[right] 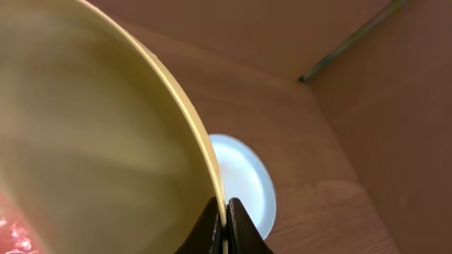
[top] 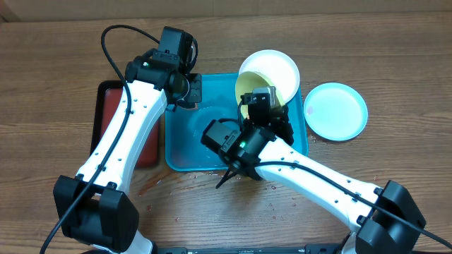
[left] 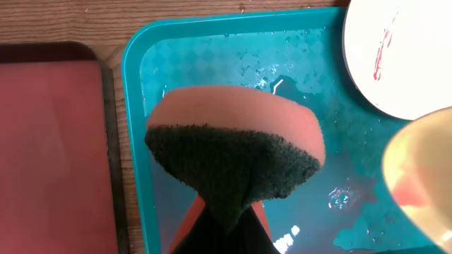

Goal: Clean dirty plates on tray and stack at the side
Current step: 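Lift the sponge away with left gripper and raise the yellow plate, then carry the yellow plate right and set it on the light blue plate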

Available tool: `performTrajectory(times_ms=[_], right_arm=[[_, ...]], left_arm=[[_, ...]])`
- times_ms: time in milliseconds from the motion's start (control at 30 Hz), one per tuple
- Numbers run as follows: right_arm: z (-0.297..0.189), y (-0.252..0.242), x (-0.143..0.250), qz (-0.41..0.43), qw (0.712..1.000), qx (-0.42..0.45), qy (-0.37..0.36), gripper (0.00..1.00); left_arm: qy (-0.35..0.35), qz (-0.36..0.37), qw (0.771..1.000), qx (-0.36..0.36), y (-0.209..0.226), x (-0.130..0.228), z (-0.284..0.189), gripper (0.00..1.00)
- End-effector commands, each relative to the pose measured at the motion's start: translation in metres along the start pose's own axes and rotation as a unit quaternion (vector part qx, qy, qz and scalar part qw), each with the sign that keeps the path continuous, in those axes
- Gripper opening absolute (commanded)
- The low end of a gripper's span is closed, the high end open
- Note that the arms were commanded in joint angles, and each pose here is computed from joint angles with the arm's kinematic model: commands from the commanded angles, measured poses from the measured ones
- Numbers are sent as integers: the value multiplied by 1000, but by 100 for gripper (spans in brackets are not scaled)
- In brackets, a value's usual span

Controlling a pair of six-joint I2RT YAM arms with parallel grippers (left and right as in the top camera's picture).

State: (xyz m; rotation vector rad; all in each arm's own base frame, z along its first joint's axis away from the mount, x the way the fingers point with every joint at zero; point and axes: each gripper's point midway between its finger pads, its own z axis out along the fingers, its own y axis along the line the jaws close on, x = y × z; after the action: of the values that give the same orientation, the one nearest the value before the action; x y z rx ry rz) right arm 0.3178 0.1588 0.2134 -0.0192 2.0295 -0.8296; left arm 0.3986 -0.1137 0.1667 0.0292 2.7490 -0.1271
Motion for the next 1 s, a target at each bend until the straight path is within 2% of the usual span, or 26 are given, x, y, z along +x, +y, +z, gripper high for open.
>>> performTrajectory(times_ms=[0, 267, 800, 967], right_arm=[[-19, -29, -38, 39, 995, 39, -85, 4], [-43, -38, -57, 16, 984, 70, -161, 4], [-49, -34, -57, 14, 984, 62, -167, 4], [-37, -29, -47, 70, 988, 38, -129, 4]], left_arm=[[3, -10, 1000, 8, -1, 2, -1, 4], [6, -10, 1000, 7, -1, 3, -1, 4], [6, -10, 1000, 7, -1, 3, -1, 4], [8, -10, 1000, 17, -4, 4, -1, 4]])
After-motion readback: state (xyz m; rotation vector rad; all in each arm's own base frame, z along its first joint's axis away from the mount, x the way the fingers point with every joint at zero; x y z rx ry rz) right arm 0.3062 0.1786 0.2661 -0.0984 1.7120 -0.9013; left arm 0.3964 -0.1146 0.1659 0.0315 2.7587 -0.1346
